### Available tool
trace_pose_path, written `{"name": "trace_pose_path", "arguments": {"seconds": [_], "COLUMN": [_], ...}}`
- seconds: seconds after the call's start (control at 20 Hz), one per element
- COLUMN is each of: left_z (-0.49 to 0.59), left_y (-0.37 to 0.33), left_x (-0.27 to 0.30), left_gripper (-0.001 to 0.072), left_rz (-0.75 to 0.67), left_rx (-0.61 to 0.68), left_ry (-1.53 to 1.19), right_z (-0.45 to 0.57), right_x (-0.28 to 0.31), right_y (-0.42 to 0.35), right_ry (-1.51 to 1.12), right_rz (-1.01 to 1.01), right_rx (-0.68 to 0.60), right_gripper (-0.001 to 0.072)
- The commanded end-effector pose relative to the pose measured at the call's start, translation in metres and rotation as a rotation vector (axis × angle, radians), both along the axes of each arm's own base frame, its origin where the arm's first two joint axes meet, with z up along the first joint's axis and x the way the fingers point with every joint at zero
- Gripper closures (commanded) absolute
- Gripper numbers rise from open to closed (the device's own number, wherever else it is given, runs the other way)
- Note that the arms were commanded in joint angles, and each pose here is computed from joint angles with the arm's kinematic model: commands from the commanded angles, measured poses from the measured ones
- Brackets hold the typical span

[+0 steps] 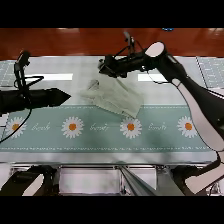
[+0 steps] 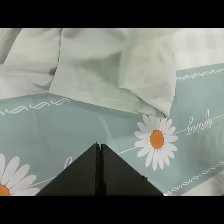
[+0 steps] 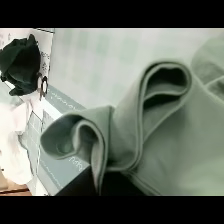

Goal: Fold the shirts.

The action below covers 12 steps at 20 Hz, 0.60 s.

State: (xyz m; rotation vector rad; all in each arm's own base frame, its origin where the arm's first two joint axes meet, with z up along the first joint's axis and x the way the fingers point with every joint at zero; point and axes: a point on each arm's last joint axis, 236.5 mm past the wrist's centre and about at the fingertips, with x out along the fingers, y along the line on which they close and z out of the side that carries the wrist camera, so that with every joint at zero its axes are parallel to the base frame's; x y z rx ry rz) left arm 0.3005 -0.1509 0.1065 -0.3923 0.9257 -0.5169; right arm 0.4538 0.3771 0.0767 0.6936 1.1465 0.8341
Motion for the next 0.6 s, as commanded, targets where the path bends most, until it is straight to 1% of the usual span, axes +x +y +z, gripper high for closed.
{"name": "trace_pose_path", "arguments": {"seconds": [0.0,0.1,0.15,0.2,0.25,0.4,0.5,0.55], "left_z": [-0.005,-0.006,-0.007,-0.008,-0.010,-0.014,-0.008,0.002], "left_y": [0.003,0.003,0.003,0.004,0.005,0.015,0.037,0.053], "left_x": [-0.008,-0.008,-0.007,-0.004,-0.001,0.025,0.050,0.058], "left_gripper": [0.0690,0.0690,0.0690,0.0690,0.0690,0.0690,0.0690,0.0690], "left_rz": [0.006,0.006,0.008,0.014,0.022,0.091,0.176,0.217], "left_rx": [0.004,0.004,0.004,0.004,0.004,0.005,0.006,0.006], "left_ry": [-0.005,-0.001,0.000,-0.001,0.000,-0.039,-0.072,-0.088], "right_z": [-0.032,-0.046,-0.049,-0.051,-0.050,-0.039,-0.018,-0.004], "right_x": [0.004,0.005,0.006,0.006,0.003,-0.015,-0.016,-0.016], "right_y": [0.027,0.029,0.031,0.031,0.031,0.012,-0.034,-0.067], "right_ry": [0.062,0.079,0.088,0.096,0.101,0.150,0.148,0.133], "right_rz": [0.015,0.011,0.004,0.004,0.018,0.090,0.099,0.087], "right_rx": [0.019,0.011,0.019,0.021,0.021,0.005,-0.060,-0.121], "right_gripper": [0.0694,0.0693,0.0632,0.0360,0.0296,0.0297,0.0297,0.0297]}}
